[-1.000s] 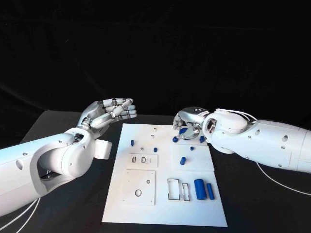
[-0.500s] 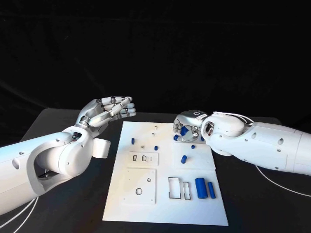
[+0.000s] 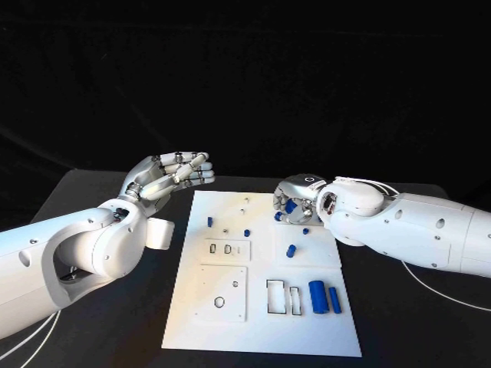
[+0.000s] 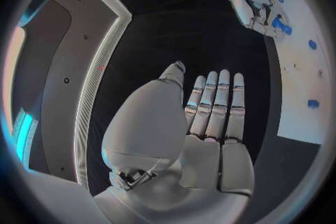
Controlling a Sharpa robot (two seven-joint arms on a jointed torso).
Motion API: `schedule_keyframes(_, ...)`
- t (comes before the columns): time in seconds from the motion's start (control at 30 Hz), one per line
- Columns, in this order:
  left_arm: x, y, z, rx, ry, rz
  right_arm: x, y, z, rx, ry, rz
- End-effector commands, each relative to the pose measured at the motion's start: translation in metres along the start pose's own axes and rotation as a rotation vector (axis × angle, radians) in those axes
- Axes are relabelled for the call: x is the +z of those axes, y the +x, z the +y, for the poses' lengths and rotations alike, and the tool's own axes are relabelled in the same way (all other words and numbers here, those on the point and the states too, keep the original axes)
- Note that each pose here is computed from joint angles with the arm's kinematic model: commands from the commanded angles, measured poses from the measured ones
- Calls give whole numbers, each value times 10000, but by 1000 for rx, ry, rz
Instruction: Assemble the parts on the task board
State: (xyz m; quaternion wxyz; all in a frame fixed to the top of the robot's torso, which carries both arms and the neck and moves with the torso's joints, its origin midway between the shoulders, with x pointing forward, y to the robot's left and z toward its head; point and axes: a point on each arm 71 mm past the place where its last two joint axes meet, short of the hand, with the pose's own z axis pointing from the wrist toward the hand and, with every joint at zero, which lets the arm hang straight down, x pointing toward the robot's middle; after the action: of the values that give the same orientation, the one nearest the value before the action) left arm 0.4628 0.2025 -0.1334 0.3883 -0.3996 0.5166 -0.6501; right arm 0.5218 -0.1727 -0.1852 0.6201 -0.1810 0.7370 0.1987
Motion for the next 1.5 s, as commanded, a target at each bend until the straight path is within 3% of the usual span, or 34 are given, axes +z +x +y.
schedule_keyframes(0.03, 1, 25, -21, -4, 8, 20, 6, 14, -4, -4, 9, 10)
schedule_keyframes(0.77, 5, 12, -52, -1, 8, 18, 12, 20, 30, 19, 17, -7)
schedule_keyframes(1.17, 7, 4, -56, 1, 8, 16, 6, -54, 35, 1, 44, -126)
schedule_keyframes(1.5, 13, -8, -53, 2, 7, 13, -11, -188, 162, 21, 12, -248)
